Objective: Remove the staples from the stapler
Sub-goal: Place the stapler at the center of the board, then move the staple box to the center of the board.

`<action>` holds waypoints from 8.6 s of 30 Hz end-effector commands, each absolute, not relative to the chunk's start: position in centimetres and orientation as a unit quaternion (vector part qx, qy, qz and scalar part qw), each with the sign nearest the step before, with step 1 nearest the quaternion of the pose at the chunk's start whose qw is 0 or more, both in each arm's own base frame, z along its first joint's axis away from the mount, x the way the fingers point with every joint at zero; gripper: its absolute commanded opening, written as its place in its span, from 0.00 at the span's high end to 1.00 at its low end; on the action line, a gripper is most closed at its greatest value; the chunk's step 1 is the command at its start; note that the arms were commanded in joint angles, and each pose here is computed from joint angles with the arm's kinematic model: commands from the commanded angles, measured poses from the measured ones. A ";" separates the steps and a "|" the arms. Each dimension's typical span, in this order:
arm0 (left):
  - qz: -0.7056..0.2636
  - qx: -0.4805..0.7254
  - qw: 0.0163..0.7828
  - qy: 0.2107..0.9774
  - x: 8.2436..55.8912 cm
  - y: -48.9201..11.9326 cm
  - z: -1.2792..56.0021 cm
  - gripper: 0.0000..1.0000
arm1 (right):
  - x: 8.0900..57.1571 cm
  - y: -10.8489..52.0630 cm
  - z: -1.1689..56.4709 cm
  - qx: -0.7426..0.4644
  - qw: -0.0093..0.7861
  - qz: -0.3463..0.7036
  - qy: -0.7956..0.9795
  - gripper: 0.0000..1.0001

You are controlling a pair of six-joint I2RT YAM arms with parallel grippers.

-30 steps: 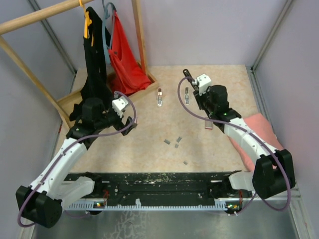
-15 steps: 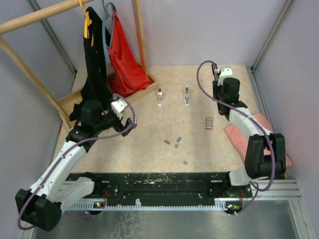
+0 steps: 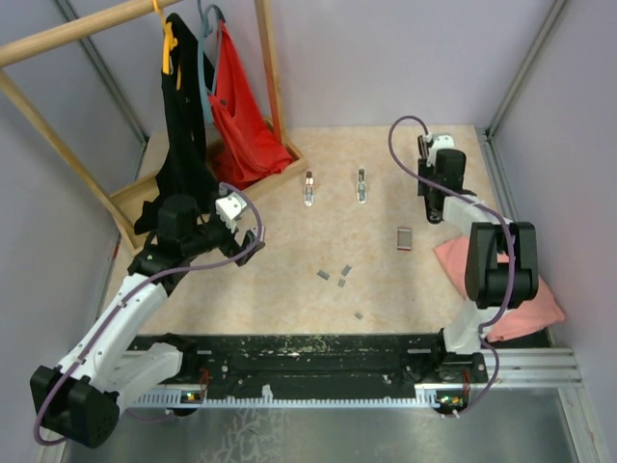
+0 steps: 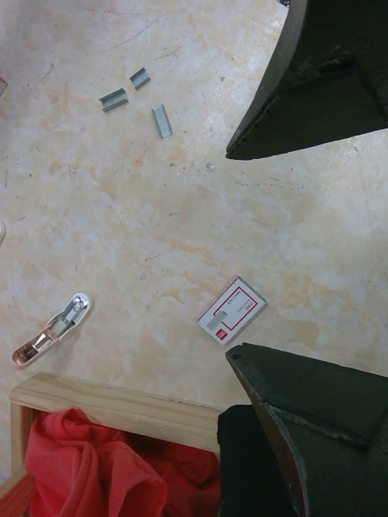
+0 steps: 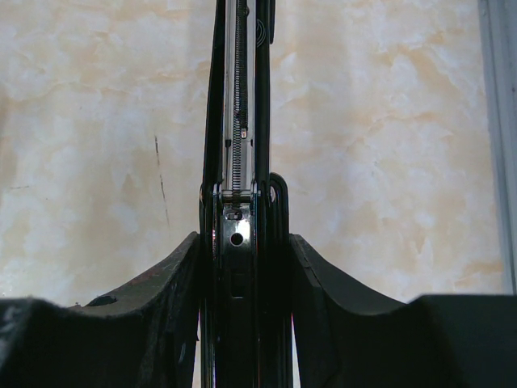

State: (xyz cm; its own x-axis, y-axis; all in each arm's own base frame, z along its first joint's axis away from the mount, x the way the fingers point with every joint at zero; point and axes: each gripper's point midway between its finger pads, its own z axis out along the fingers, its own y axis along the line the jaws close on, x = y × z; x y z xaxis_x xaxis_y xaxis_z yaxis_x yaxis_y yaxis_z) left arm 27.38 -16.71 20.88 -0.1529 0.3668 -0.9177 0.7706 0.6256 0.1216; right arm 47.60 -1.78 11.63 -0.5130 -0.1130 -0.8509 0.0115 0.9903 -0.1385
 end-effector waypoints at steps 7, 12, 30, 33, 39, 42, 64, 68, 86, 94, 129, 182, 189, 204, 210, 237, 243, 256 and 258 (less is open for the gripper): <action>-0.196 0.390 0.532 0.726 27.4 -16.7 21.1 0.00 | 52.9 -1.6 13.7 -0.018 0.540 -0.040 0.840 1.00; -0.197 0.390 0.530 0.726 27.4 -16.7 20.9 0.00 | 53.3 -1.8 12.3 -0.009 0.525 -0.035 0.850 1.00; -0.201 0.389 0.528 0.727 27.4 -16.7 20.8 0.00 | 54.2 -1.7 8.0 -0.010 0.467 -0.010 0.884 1.00; -0.201 0.389 0.528 0.728 27.5 -16.7 20.8 0.00 | 54.2 -1.7 7.4 -0.009 0.460 -0.008 0.888 1.00; -0.201 0.388 0.527 0.729 27.5 -16.6 20.7 0.00 | 54.0 -1.8 6.4 -0.008 0.444 -0.006 0.896 0.94; -0.201 0.387 0.527 0.729 27.5 -16.6 20.7 0.00 | 53.9 -1.8 6.1 -0.004 0.440 -0.002 0.898 0.89; -0.204 0.384 0.531 0.727 27.4 -16.5 21.1 0.00 | 53.0 -2.1 6.0 0.012 0.418 0.002 0.908 0.50; -0.204 0.384 0.530 0.728 27.4 -16.5 21.0 0.00 | 53.0 -2.1 6.1 0.012 0.417 0.002 0.909 0.44; -0.204 0.381 0.532 0.728 27.5 -16.2 21.1 0.00 | 47.9 -0.7 15.9 -0.047 0.463 0.018 0.885 0.28; -0.204 0.375 0.537 0.728 27.5 -16.0 21.4 0.00 | 41.1 2.4 15.6 -0.080 0.436 0.071 0.894 0.21; -0.203 0.363 0.543 0.730 27.8 -15.5 21.5 0.00 | 35.4 5.9 3.7 -0.089 0.282 0.102 0.950 0.15; -0.207 0.363 0.542 0.729 27.8 -15.3 21.3 0.00 | 32.5 7.5 9.4 -0.513 0.285 0.053 0.808 0.04; -0.208 0.363 0.541 0.730 27.9 -15.3 21.3 0.00 | 32.3 6.0 7.6 -0.523 0.260 0.038 0.811 0.10; -0.210 0.363 0.540 0.730 27.9 -15.3 21.2 0.00 | 32.1 4.0 3.3 -0.521 0.219 0.020 0.825 0.22; -0.211 0.363 0.539 0.731 27.9 -15.3 21.1 0.00 | 32.4 4.3 2.4 -0.515 0.221 0.026 0.828 0.27; -0.212 0.362 0.539 0.730 27.9 -15.3 21.2 0.00 | 34.5 6.9 0.4 -0.471 0.224 0.075 0.850 0.46; -0.211 0.362 0.540 0.730 27.9 -15.2 21.3 0.00 | 35.3 7.9 0.4 -0.468 0.233 0.067 0.850 0.46; -0.214 0.363 0.539 0.729 27.8 -15.3 21.5 0.00 | 37.3 9.5 2.6 -0.454 0.268 0.056 0.848 0.43; -0.219 0.365 0.537 0.729 27.8 -15.5 21.7 0.00 | 37.1 9.5 3.4 -0.454 0.269 0.055 0.848 0.40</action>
